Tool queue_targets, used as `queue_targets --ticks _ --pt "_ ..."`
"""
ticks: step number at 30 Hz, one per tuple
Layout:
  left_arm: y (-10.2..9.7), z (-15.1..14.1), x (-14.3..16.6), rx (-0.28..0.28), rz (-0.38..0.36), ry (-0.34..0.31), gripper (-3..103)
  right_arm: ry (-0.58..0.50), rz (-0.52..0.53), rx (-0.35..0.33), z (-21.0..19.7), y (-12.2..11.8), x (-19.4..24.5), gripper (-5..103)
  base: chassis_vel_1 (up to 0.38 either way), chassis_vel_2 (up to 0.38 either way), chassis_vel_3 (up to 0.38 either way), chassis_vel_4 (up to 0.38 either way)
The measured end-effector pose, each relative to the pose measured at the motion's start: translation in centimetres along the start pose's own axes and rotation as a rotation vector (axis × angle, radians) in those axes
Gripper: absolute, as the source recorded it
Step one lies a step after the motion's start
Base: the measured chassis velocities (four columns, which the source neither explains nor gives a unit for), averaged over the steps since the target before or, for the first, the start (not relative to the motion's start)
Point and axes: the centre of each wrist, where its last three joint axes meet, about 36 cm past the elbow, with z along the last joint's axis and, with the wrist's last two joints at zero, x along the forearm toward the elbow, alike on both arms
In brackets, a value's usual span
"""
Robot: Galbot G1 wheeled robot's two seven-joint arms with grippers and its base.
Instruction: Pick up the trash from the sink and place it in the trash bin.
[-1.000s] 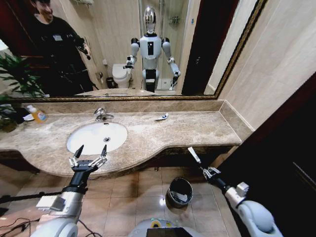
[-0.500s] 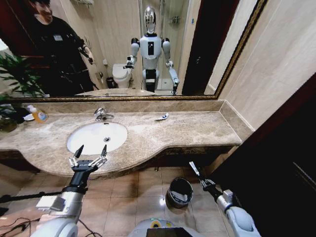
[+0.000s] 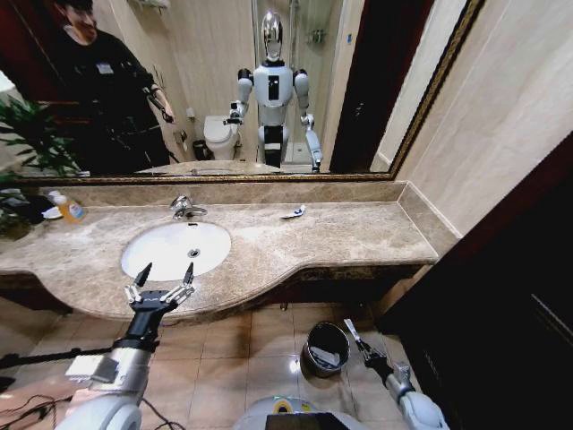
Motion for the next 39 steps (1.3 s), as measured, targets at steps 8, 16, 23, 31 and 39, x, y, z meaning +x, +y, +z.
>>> queue_targets --ticks 8,16,23,31,39 --pt "0.0 0.0 0.0 0.000 0.000 0.000 100 0.027 0.046 0.017 1.9 1.5 -2.0 16 0.000 0.000 0.000 0.000" --pt "0.0 0.0 0.0 0.000 0.000 0.000 100 0.030 0.023 0.022 2.2 4.3 -3.8 16 0.000 0.000 0.000 0.000" --pt "0.0 0.0 0.0 0.000 0.000 0.000 100 0.042 0.019 0.030 2.5 5.5 -4.4 16 0.000 0.000 0.000 0.000" --pt "0.0 0.0 0.0 0.000 0.000 0.000 100 0.044 0.044 0.040 2.4 5.8 -4.8 47 0.000 0.000 0.000 0.000" --pt "0.0 0.0 0.0 0.000 0.000 0.000 100 0.046 0.053 0.044 2.3 5.8 -5.0 75 0.000 0.000 0.000 0.000"
